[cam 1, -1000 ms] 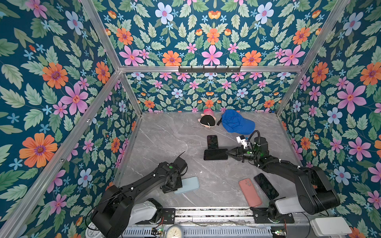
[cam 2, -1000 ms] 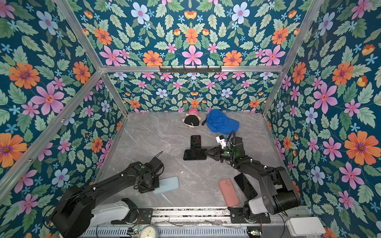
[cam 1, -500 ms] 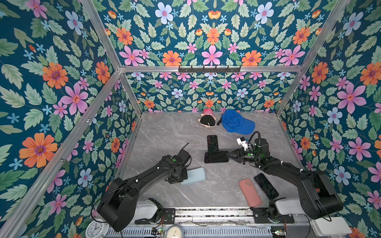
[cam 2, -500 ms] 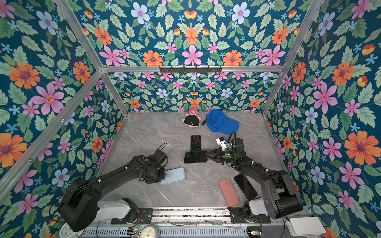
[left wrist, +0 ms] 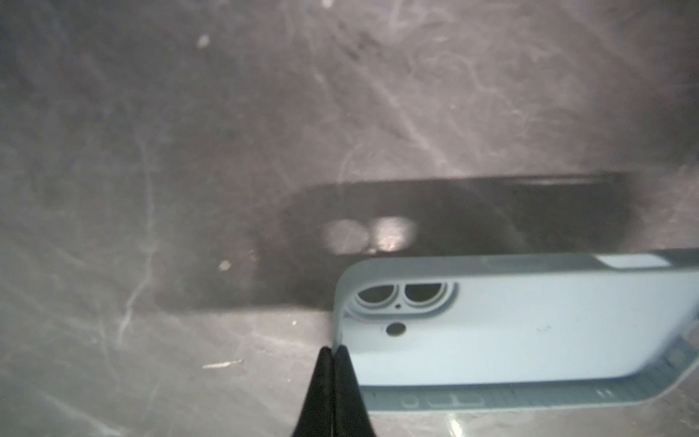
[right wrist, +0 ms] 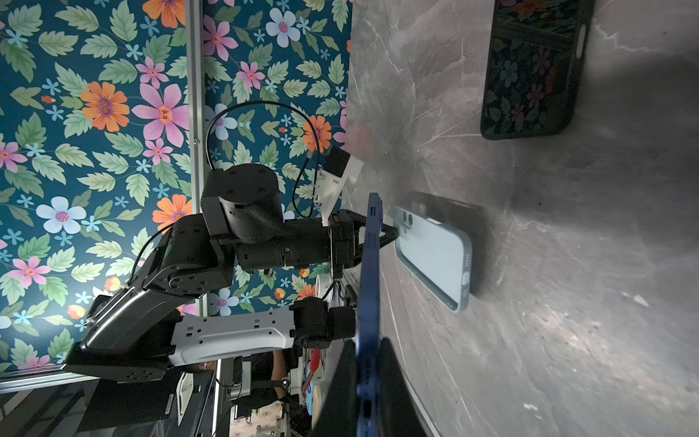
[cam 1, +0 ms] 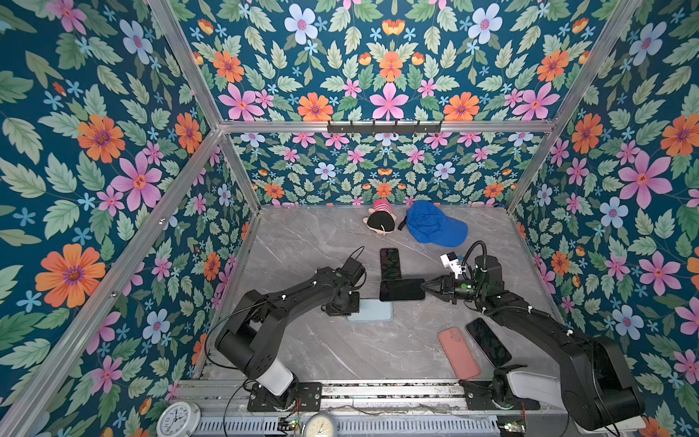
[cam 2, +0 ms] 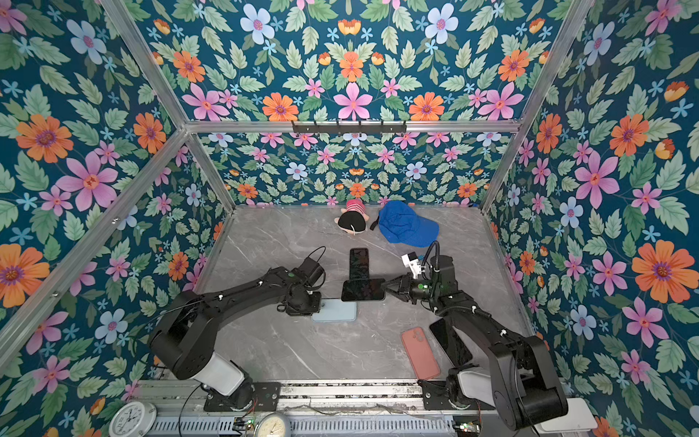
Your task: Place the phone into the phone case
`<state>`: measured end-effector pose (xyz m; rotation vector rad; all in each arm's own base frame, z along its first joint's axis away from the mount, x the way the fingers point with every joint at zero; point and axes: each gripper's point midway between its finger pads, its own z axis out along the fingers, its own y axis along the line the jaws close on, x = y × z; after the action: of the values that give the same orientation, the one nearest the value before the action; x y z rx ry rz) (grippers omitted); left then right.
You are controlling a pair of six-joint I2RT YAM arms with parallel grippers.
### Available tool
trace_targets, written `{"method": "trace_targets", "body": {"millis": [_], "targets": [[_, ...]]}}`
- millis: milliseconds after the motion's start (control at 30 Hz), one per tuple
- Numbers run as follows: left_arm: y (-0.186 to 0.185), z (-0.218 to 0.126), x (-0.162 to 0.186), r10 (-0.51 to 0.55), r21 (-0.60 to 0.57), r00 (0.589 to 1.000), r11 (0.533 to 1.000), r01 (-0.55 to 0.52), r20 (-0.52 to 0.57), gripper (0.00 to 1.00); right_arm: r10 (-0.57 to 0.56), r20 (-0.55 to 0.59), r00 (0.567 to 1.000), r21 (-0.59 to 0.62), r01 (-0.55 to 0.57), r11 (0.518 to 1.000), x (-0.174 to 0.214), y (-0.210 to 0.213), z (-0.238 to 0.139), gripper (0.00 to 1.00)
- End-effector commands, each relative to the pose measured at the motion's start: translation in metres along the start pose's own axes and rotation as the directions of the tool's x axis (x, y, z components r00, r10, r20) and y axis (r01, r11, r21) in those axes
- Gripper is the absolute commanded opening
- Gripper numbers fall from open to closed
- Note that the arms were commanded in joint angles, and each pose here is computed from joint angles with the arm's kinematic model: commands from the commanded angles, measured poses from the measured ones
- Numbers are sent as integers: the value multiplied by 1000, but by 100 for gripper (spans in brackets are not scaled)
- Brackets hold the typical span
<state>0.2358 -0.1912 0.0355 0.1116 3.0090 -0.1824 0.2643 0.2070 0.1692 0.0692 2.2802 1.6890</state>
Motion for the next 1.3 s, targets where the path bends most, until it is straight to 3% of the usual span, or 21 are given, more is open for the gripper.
{"method": "trace_targets", "body": {"millis": [0, 600, 767, 967, 1267], "targets": [[-11, 2, -10, 60, 16, 998, 998, -60, 8, 2, -28, -18, 999, -7, 28, 1000, 2, 4, -1, 0], [-26, 17, -20, 55, 45, 998, 997, -55, -9, 6, 8, -40, 999, 13, -8, 1000, 1, -7, 4, 0], [-29, 20, -16, 27, 76, 1000, 997, -26, -16, 10, 19, -45, 999, 32, -17, 999, 2, -13, 5, 0], [-35, 17, -13, -4, 115, 1000, 993, 7, -21, 22, 32, -42, 999, 44, -31, 999, 3, -18, 5, 0], [-34, 1, -10, -77, 230, 997, 971, 68, 28, 29, 56, -49, 997, 31, -54, 998, 2, -26, 19, 0]]}}
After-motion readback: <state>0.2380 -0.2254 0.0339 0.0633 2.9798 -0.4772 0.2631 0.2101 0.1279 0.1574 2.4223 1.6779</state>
